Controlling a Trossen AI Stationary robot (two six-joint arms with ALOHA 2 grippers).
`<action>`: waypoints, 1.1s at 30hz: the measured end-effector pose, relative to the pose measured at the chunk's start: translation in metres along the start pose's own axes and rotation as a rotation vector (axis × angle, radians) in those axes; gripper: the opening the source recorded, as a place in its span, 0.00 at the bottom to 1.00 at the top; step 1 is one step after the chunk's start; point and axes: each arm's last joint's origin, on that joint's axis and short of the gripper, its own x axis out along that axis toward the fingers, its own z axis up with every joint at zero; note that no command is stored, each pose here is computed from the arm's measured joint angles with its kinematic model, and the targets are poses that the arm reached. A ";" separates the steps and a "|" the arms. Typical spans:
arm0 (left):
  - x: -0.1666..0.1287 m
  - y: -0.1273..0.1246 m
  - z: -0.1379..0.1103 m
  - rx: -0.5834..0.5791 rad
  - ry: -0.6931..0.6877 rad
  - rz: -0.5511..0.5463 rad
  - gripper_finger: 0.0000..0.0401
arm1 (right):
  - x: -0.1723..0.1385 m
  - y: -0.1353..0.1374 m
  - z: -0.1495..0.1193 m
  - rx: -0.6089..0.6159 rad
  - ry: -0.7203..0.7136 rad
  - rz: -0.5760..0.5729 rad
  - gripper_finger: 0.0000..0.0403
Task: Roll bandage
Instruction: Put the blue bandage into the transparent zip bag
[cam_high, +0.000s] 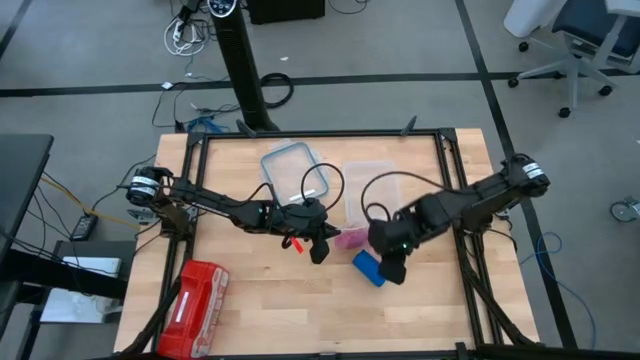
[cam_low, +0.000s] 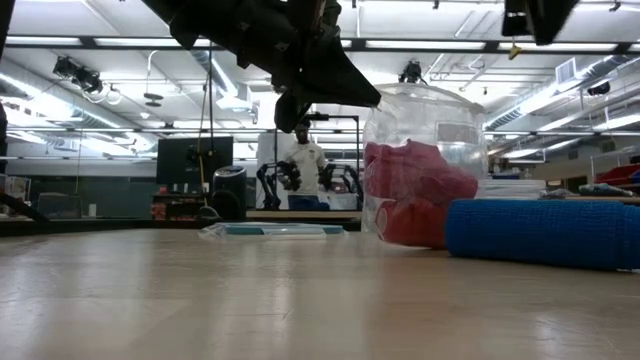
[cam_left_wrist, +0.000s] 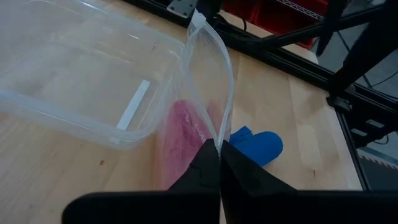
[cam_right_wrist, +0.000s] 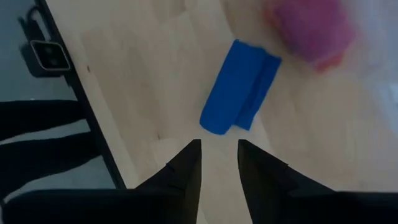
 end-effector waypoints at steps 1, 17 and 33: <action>0.000 0.000 0.000 0.001 0.001 0.000 0.00 | 0.005 0.002 -0.003 0.005 -0.005 -0.002 0.27; 0.000 0.000 0.000 -0.006 -0.001 0.009 0.00 | 0.101 -0.005 -0.028 0.128 -0.112 0.195 0.57; 0.000 0.001 -0.002 -0.001 0.017 0.018 0.00 | 0.112 -0.024 -0.030 0.182 -0.184 0.027 0.59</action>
